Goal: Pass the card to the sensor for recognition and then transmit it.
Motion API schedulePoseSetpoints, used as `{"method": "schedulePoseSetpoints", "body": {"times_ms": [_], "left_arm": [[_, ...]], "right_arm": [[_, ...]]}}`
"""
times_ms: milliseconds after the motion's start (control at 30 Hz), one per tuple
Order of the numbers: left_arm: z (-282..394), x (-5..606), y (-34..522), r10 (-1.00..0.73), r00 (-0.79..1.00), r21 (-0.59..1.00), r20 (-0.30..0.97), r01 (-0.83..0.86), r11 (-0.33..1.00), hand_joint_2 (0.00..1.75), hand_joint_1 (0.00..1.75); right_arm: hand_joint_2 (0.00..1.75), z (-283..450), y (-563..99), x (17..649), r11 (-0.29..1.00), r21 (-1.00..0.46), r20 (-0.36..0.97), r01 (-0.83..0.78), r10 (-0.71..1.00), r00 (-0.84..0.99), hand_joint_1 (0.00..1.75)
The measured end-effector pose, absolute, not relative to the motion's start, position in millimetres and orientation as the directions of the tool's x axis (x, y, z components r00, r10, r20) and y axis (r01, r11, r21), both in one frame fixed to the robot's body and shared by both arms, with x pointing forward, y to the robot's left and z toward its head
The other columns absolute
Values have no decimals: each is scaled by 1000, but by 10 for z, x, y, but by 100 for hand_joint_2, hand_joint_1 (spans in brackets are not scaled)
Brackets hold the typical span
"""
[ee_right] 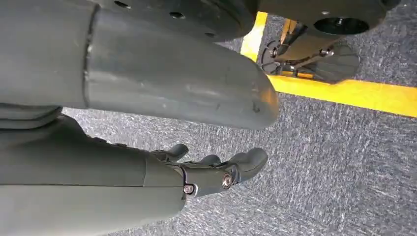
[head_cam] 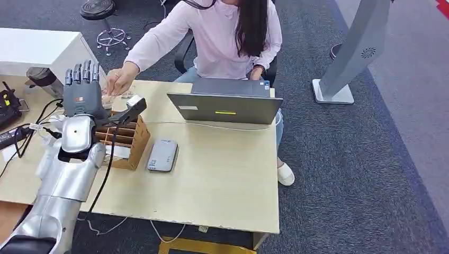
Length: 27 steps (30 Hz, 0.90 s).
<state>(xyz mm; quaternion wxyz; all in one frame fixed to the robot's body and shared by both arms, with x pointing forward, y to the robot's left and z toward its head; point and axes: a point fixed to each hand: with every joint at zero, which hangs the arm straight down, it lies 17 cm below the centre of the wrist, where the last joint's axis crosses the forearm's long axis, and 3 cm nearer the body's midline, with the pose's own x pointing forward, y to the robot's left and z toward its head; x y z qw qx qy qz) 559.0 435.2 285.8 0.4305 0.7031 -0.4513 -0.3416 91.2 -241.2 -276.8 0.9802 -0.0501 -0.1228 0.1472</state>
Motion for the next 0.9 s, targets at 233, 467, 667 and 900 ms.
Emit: {"method": "schedulePoseSetpoints", "body": {"times_ms": [233, 467, 667, 900], "left_arm": [[2821, 5629, 4467, -913, 387, 908, -125, -326, -262, 175, 0], [2758, 5652, 4509, -912, 386, 913, -139, -308, -269, 175, 175], [2711, 5674, 4471, -921, 357, 913, -152, -306, -270, 175, 175], [2701, 5683, 4454, -925, 347, 914, -157, -304, -269, 175, 175]], "right_arm": [[0, -2768, -2389, 907, 945, -129, 227, -299, 322, 919, 0], [0, -2768, -2388, 905, 945, -129, 227, -301, 324, 919, 0], [0, -2766, -2386, 912, 945, -130, 231, -301, 324, 918, 0], [0, -2765, -2385, 918, 945, -130, 234, -301, 324, 917, 0]]}}
